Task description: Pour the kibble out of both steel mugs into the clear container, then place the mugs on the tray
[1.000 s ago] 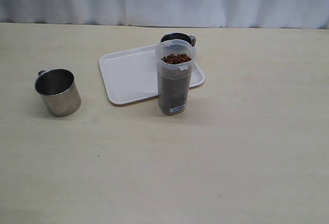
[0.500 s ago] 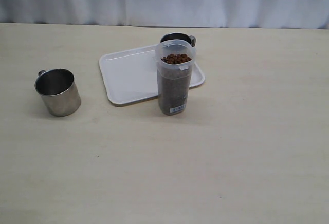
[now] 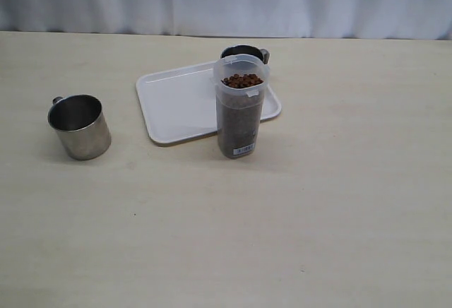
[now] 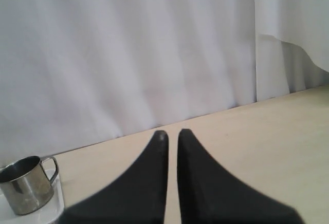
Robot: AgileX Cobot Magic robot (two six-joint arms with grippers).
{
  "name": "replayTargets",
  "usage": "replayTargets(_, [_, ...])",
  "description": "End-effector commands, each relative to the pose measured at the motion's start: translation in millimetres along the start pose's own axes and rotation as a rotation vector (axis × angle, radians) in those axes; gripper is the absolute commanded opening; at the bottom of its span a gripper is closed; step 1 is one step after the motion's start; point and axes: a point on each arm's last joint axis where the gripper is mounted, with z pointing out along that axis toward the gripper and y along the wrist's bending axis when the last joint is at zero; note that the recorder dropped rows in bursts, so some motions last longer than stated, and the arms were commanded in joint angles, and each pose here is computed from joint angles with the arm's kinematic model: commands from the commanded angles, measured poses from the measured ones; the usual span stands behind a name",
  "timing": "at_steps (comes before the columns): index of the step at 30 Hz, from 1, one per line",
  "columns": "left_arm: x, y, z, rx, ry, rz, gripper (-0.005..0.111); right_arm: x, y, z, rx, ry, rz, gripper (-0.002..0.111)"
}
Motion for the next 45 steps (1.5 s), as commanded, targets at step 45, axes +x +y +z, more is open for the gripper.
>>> replayTargets(45, [0,0.0,0,0.001,-0.009,0.0,0.0,13,13,-3,-0.236,0.133,-0.111,0.005])
